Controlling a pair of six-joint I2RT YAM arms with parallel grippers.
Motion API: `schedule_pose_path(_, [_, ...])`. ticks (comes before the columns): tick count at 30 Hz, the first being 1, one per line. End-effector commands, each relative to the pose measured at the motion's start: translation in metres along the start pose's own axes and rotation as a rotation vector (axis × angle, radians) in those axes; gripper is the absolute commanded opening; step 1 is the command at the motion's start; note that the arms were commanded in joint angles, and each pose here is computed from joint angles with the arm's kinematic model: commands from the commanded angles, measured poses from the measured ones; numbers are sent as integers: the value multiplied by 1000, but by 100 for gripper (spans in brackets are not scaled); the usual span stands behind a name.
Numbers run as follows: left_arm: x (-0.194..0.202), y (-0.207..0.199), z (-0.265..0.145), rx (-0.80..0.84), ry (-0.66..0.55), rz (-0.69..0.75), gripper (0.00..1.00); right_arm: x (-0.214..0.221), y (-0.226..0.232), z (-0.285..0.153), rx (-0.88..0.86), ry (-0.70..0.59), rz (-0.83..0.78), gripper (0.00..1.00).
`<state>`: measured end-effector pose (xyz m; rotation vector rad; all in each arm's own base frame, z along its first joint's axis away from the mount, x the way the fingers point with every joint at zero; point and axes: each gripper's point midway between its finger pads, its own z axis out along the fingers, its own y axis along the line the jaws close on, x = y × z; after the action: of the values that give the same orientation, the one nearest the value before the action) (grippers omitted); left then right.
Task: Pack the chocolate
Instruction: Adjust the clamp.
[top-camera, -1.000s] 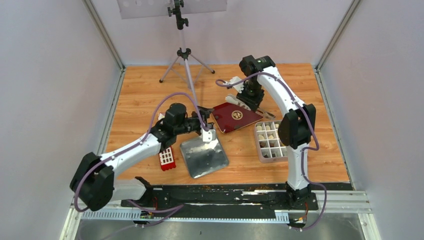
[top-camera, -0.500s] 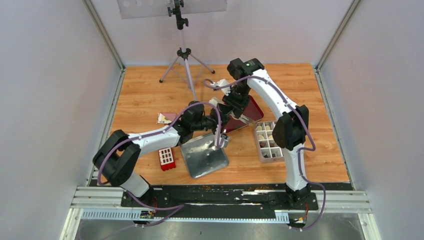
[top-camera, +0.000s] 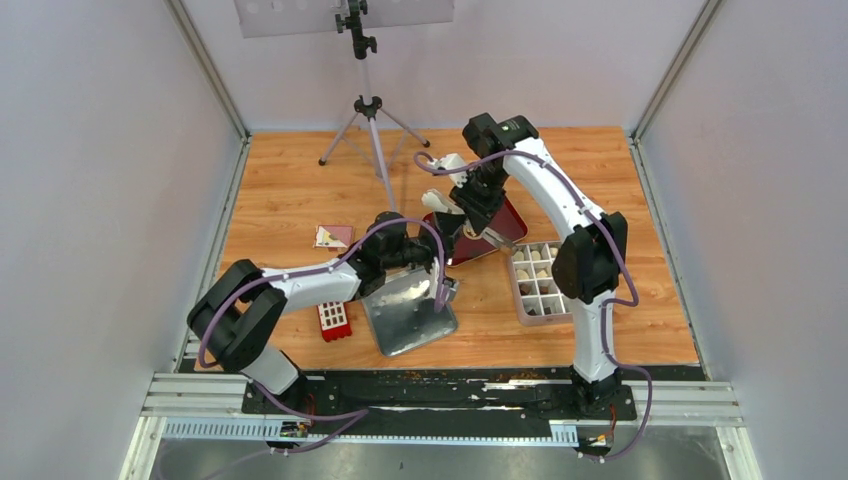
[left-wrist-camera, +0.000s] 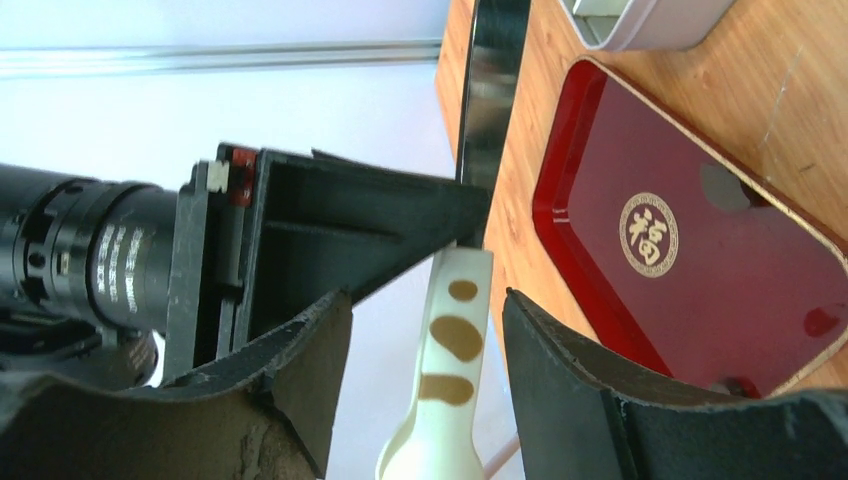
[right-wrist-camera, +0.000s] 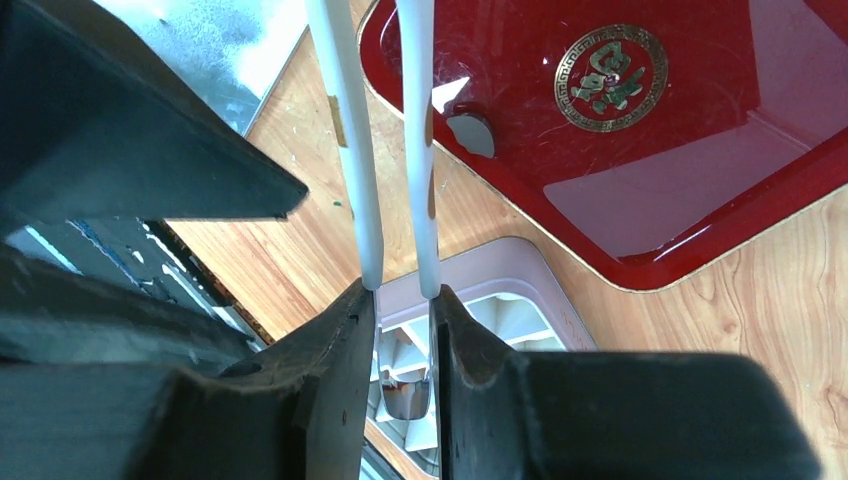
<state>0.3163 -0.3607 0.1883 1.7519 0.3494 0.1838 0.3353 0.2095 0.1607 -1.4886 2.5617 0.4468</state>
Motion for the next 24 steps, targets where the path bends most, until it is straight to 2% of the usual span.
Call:
schedule_pose_path(1, [23, 22, -24, -58, 96, 24, 64, 13, 21, -29, -34, -10, 23, 25])
schedule_pose_path(10, [33, 12, -6, -47, 105, 62, 66, 20, 20, -34, -34, -16, 41, 25])
schedule_pose_path(19, [32, 22, 22, -95, 86, 95, 68, 20, 27, -34, -64, -24, 55, 25])
schedule_pose_path(22, [33, 16, 24, -80, 91, 85, 66, 20, 28, -34, -65, -23, 58, 25])
schedule_pose_path(24, [36, 14, 24, -75, 106, 67, 60, 21, 28, -35, -65, -23, 57, 25])
